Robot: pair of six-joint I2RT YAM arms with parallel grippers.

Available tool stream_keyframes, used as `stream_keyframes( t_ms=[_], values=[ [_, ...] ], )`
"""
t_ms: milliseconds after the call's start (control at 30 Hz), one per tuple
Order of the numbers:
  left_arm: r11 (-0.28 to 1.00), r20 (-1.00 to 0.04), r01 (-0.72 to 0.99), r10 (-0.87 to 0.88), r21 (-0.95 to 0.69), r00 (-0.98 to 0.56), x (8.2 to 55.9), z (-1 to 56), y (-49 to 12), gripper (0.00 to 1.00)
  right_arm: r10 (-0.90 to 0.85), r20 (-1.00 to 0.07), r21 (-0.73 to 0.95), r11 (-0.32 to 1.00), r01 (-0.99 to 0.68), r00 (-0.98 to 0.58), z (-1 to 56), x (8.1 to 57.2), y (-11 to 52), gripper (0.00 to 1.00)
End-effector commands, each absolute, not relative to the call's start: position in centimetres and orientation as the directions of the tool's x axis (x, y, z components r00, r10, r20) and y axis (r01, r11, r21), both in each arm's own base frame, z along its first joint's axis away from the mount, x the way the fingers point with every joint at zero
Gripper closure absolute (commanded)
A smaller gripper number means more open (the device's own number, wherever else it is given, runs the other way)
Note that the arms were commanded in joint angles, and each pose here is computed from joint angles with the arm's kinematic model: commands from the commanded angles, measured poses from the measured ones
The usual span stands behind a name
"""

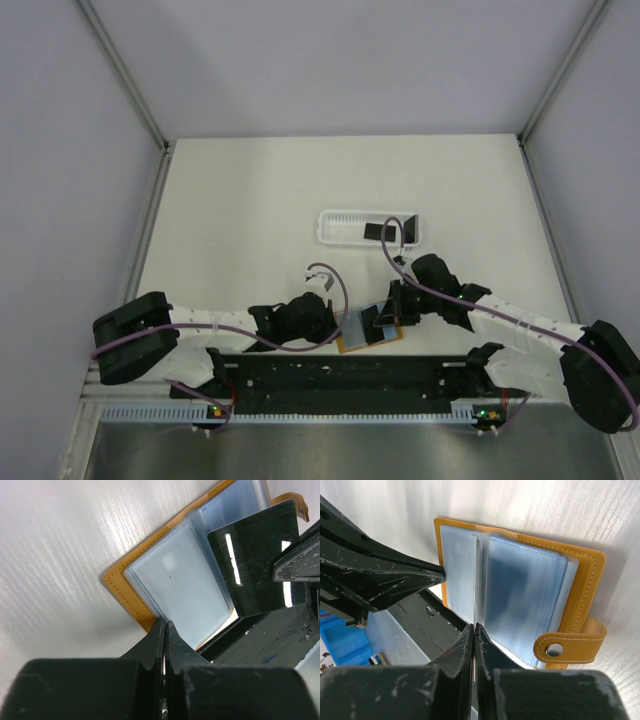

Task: Put the credit cards into the card holder
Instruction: Insert the credit card into the card holder.

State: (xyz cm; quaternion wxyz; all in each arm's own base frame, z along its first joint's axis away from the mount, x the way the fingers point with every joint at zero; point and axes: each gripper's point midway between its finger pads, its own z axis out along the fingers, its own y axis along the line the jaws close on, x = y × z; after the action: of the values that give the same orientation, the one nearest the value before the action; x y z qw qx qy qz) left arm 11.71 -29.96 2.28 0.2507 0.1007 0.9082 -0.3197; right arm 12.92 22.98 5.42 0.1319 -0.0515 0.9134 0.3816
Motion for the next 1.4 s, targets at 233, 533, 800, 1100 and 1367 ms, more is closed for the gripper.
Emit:
stream_keyframes(
  t_ms=[233,533,800,1100,1367],
  values=[
    [0.822,-0.506,0.334,0.066,-0.461,-0.860,11.2,0.6,-27.9,1.00,0.007,-0.306,0.713,0.664,-0.224,-0.952,6.3,14.1,24.0,1.00],
    [0.822,-0.507,0.334,0.065,-0.461,-0.859,11.3,0.7,-27.9,1.00,0.001,-0.296,0.721,0.656,-0.223,-0.955,5.9,14.2,24.3,1.00],
    [0.823,-0.505,0.335,0.069,-0.459,-0.860,11.2,0.5,-27.9,1.00,-0.006,-0.277,0.746,0.628,-0.219,-0.961,5.6,13.7,24.6,1.00],
    [0.826,-0.504,0.331,0.066,-0.457,-0.861,11.2,0.5,-27.8,1.00,-0.004,-0.285,0.769,0.596,-0.231,-0.959,5.5,13.8,25.2,1.00],
    [0.830,-0.503,0.329,0.069,-0.451,-0.862,11.2,0.4,-27.6,1.00,-0.009,-0.310,0.746,0.617,-0.249,-0.951,4.9,14.4,25.0,1.00]
  ],
)
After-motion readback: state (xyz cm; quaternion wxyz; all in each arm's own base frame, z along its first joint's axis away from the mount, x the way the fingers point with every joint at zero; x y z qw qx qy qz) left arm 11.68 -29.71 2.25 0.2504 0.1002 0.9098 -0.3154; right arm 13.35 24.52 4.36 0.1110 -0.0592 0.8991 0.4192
